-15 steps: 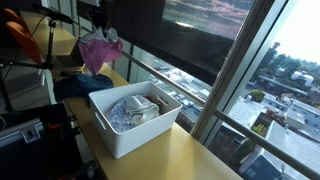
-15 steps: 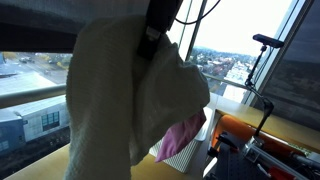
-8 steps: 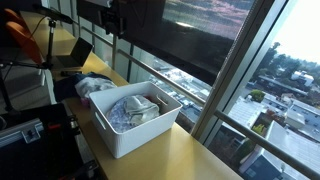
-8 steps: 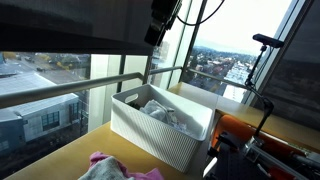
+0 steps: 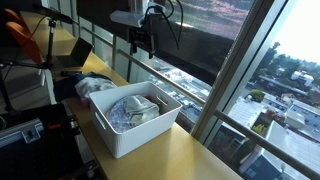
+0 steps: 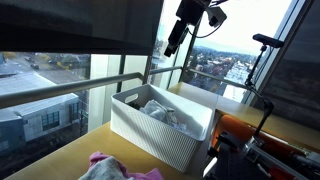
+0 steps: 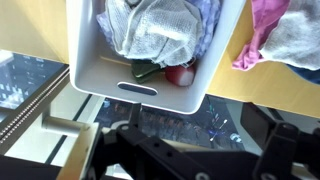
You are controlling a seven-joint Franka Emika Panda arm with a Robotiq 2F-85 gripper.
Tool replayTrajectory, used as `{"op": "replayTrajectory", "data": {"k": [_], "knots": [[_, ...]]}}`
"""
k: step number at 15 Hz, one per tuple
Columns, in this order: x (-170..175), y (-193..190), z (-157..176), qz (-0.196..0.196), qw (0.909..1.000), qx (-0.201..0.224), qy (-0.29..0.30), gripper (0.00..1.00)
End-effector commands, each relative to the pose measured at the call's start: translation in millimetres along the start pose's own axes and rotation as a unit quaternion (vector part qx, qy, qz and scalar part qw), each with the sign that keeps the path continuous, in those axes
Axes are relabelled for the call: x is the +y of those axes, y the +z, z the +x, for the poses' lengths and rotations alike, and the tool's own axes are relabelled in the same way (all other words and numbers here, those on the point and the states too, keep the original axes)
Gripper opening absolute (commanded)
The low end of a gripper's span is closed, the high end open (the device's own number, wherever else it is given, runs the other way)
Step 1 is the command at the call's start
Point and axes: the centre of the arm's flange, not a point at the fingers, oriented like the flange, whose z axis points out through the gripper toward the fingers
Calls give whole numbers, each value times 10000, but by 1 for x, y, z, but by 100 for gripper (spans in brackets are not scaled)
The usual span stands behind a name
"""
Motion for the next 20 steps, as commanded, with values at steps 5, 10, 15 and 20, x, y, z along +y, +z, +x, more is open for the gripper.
{"op": "replayTrajectory", "data": {"k": [5,10,15,20], "knots": [[55,157,-23,46,9999,-55,-118,100],[48,244,-29,147,9991,-362,-154,100],[54,326,-53,150,9955,-911,-214,100],[47,335,-56,172,9935,-1066,-363,66]]}}
